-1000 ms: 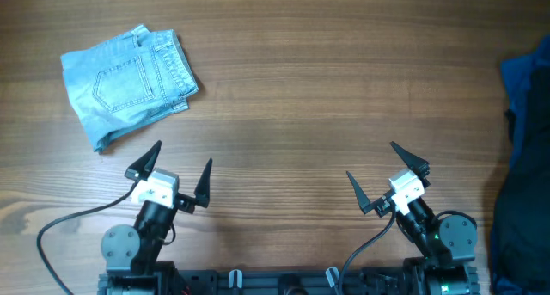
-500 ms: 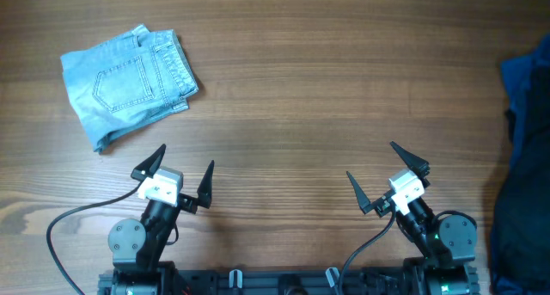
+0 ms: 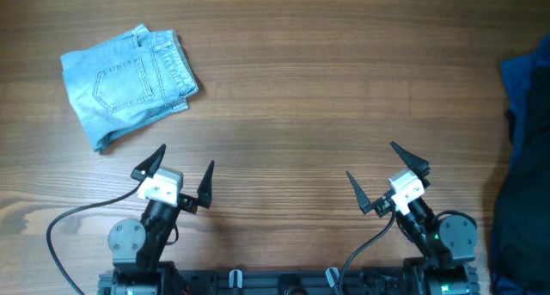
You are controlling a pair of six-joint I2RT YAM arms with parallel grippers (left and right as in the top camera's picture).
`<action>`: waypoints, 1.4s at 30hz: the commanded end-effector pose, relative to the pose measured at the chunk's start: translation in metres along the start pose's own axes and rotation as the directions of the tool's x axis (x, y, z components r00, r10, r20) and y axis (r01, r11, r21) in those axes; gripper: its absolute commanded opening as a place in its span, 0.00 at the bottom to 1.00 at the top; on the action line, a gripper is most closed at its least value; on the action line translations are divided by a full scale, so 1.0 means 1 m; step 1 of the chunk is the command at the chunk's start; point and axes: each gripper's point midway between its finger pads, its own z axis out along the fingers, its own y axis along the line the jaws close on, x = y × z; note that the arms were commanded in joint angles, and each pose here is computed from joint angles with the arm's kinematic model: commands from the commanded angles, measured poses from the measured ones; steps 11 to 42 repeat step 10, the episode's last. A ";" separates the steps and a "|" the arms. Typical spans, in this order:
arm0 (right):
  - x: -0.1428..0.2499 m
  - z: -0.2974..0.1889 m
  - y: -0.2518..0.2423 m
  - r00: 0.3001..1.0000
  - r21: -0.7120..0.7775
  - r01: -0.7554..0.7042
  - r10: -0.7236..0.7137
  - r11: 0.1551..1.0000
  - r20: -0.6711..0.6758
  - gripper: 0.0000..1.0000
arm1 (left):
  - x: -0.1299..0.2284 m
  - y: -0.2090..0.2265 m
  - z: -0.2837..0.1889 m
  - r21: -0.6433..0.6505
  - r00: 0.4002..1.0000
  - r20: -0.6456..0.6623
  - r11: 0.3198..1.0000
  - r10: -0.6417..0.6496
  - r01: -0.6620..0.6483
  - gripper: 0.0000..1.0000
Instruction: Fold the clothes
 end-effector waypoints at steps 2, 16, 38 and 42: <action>-0.005 -0.001 0.001 1.000 -0.006 -0.003 0.004 1.000 0.019 1.00 | 0.001 0.003 0.000 -0.017 1.000 0.005 1.000 0.010 -0.010 1.00; -0.005 -0.001 0.001 1.000 -0.006 -0.004 0.004 1.000 0.019 1.00 | 0.001 0.003 0.000 -0.017 1.000 0.005 1.000 0.010 -0.010 1.00; -0.005 -0.001 0.001 1.000 -0.006 -0.004 0.004 1.000 0.019 1.00 | 0.001 0.003 0.000 -0.017 1.000 0.005 1.000 0.010 -0.010 1.00; -0.005 -0.001 0.001 1.000 -0.006 -0.004 0.004 1.000 0.019 1.00 | 0.001 0.003 0.000 -0.017 1.000 0.005 1.000 0.010 -0.010 1.00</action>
